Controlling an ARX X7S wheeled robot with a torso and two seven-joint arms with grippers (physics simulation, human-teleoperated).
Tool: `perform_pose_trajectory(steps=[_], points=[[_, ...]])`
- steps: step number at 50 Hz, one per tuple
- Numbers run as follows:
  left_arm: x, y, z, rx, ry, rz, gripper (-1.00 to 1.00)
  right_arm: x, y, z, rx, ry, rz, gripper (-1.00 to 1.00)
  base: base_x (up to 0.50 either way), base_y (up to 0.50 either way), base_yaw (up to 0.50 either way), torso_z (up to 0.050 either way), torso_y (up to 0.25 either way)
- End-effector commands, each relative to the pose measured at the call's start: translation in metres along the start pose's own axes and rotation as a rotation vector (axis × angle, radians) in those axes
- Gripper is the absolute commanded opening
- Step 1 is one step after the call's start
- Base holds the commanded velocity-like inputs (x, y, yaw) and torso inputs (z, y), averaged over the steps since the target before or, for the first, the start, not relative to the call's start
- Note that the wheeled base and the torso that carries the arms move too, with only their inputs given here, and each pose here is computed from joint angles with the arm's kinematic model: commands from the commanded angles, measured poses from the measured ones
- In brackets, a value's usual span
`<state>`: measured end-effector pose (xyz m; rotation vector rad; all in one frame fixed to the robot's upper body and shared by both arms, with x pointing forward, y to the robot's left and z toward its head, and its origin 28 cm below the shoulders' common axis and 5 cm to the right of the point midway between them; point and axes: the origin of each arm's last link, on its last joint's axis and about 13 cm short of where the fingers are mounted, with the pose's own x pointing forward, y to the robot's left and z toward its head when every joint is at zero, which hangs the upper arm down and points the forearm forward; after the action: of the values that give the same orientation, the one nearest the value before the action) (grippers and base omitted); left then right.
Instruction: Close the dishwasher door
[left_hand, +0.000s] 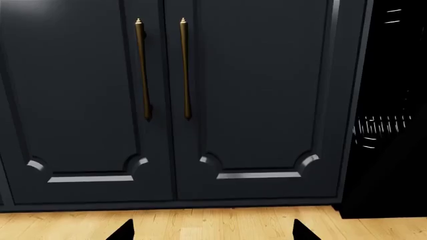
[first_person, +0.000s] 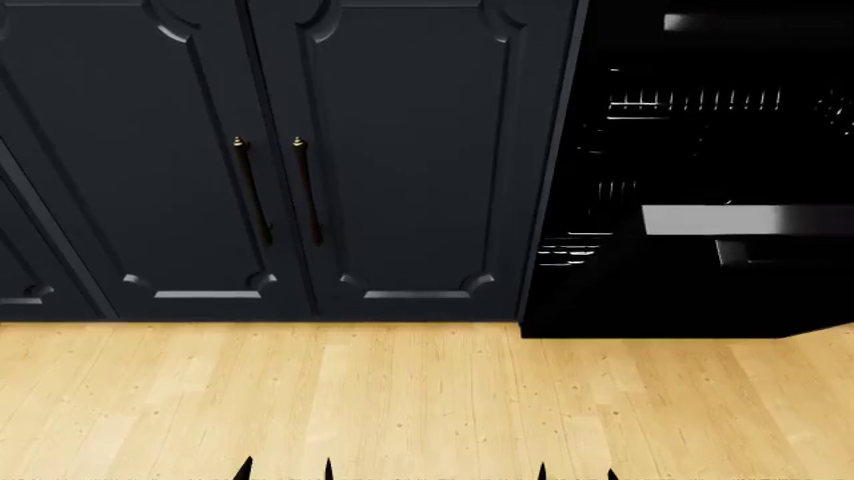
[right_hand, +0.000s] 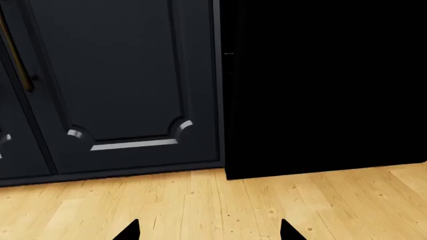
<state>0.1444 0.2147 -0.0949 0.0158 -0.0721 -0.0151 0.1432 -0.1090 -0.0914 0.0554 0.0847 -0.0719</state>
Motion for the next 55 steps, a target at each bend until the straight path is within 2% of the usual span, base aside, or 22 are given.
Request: perform_pose_trajectory(steps=[1,55], points=[[0.0003,-0.0002,-0.0001,0.0,0.001,0.0,1.0,0.0001,0.0,0.0004,0.001,0.001,0.0,1.0,0.0,0.0,0.0,-0.05,0.0],[0.0009,-0.0002,-0.0001,-0.001,0.001,0.0,1.0,0.0011,-0.0005,-0.0004,0.006,0.005,-0.003,1.0,0.0,0.0,0.0,-0.05,0.0]])
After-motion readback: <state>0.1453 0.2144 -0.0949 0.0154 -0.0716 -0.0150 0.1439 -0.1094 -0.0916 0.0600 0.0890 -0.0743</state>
